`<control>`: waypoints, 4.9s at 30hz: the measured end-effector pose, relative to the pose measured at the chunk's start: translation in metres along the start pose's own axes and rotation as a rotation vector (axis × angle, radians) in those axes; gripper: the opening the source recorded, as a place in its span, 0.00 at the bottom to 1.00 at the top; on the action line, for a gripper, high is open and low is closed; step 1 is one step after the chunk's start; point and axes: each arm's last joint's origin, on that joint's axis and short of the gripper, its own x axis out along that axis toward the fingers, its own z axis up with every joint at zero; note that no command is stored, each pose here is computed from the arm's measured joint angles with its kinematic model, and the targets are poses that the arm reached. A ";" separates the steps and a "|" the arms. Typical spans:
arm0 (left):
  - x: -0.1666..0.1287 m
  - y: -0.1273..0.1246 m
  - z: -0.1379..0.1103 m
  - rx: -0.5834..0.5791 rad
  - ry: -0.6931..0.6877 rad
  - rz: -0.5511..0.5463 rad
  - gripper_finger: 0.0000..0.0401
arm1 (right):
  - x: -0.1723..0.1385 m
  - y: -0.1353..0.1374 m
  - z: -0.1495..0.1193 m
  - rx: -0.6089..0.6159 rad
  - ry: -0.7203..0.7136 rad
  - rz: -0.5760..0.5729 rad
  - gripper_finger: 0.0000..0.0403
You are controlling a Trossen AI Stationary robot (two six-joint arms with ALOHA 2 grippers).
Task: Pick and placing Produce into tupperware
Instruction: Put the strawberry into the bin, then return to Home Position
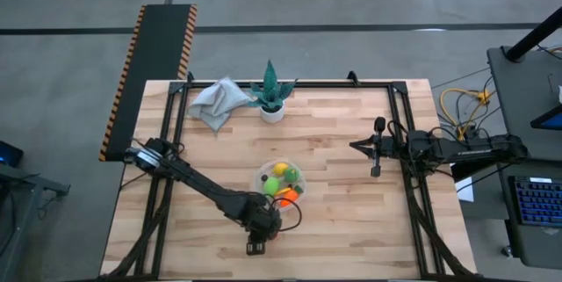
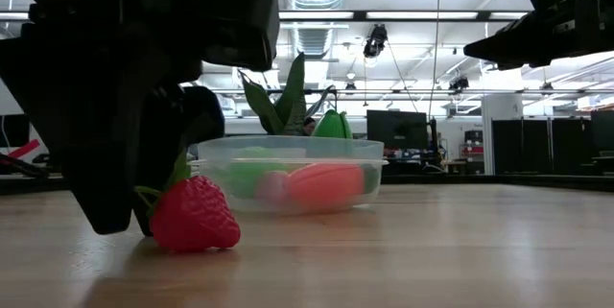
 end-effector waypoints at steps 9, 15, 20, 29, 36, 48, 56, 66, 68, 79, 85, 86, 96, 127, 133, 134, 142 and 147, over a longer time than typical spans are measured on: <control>-0.002 0.000 0.001 -0.002 0.005 -0.012 0.44 | 0.000 0.000 0.000 0.000 0.000 0.000 0.02; -0.003 0.002 0.003 -0.006 -0.007 -0.019 0.32 | 0.000 0.000 0.000 0.000 0.000 0.000 0.02; -0.002 0.003 0.003 0.078 -0.005 -0.017 0.13 | 0.000 0.000 0.000 0.000 0.000 0.000 0.02; -0.008 0.001 0.004 0.141 -0.014 -0.031 0.00 | 0.000 0.000 0.000 -0.001 0.000 0.000 0.02; -0.017 -0.004 0.007 0.136 -0.023 -0.051 0.00 | 0.000 0.000 0.000 -0.001 0.000 0.000 0.02; -0.086 -0.007 0.017 0.206 -0.257 0.001 0.00 | 0.000 0.000 -0.001 -0.004 0.006 0.001 0.02; -0.109 0.042 0.036 0.205 -0.363 0.225 0.00 | 0.000 0.000 -0.001 -0.004 0.007 0.001 0.02; -0.096 0.096 0.051 0.111 -0.294 0.315 0.00 | 0.000 0.000 -0.002 -0.005 0.018 0.003 0.02; -0.096 0.098 0.050 0.108 -0.283 0.312 0.00 | 0.000 0.000 -0.002 0.001 0.019 0.003 0.02; -0.094 0.094 0.050 0.147 -0.262 0.215 0.11 | 0.000 0.000 -0.002 0.012 0.024 0.004 0.02; -0.095 0.092 0.051 0.155 -0.268 0.215 0.31 | 0.000 0.000 -0.002 0.011 0.023 0.004 0.02; -0.097 0.090 0.052 0.165 -0.282 0.216 0.32 | 0.000 0.000 -0.002 0.010 0.023 0.004 0.02; -0.186 0.065 0.057 0.371 -0.695 0.152 0.02 | 0.000 0.000 -0.002 0.011 0.024 0.004 0.02; -0.201 0.135 -0.173 0.607 -1.380 0.417 0.00 | 0.001 0.001 -0.004 -0.027 0.045 0.002 0.02; -0.210 0.149 -0.201 0.506 -1.391 0.427 0.00 | 0.001 -0.001 -0.004 -0.059 0.056 -0.062 0.02; -0.213 0.150 -0.205 0.487 -1.429 0.416 0.00 | 0.001 -0.002 -0.004 -0.064 0.057 -0.072 0.02; -0.189 0.156 -0.212 0.457 -1.420 0.341 0.00 | 0.001 -0.003 0.002 -0.049 -0.002 -0.096 0.02; -0.160 0.160 -0.206 0.466 -1.341 0.259 0.00 | 0.001 -0.003 0.005 -0.023 -0.034 -0.090 0.02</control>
